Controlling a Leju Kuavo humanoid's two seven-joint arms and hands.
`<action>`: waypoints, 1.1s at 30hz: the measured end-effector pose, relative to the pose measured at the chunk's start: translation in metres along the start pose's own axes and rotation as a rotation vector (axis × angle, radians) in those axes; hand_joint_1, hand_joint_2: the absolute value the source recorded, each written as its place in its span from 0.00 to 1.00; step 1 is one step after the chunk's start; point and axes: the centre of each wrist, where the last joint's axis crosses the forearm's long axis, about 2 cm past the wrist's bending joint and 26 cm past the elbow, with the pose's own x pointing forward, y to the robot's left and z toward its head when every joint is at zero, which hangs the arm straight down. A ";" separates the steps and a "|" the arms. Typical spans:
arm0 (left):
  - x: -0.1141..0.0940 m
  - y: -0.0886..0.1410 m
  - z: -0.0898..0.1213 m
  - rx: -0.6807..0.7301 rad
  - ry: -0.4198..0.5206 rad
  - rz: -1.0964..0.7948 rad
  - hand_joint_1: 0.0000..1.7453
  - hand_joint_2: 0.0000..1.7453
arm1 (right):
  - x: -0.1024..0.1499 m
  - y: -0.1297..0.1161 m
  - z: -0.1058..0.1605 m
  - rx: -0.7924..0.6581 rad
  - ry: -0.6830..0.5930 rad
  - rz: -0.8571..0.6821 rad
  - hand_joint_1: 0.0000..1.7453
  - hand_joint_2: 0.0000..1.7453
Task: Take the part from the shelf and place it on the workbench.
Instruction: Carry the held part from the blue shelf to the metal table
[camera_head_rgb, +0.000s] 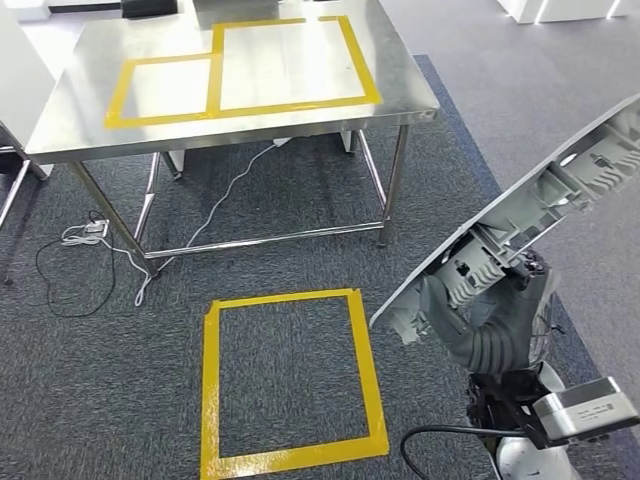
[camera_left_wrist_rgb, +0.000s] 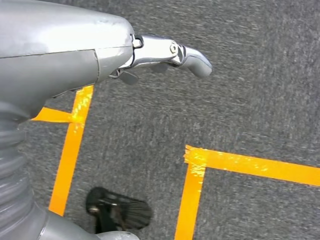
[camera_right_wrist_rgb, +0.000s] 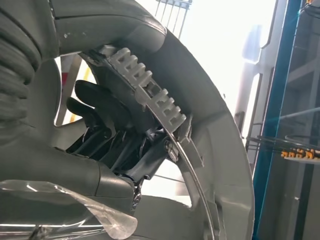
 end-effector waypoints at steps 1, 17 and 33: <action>-0.001 0.000 0.000 0.000 0.002 0.000 0.00 1.00 | 0.000 0.000 0.000 0.000 0.000 -0.001 1.00 1.00; -0.002 -0.003 0.002 -0.003 0.006 0.006 0.00 1.00 | -0.009 -0.002 0.003 0.010 0.037 -0.006 1.00 1.00; -0.005 -0.001 0.004 -0.004 0.011 0.001 0.00 1.00 | -0.019 -0.001 -0.004 0.032 0.044 0.011 1.00 1.00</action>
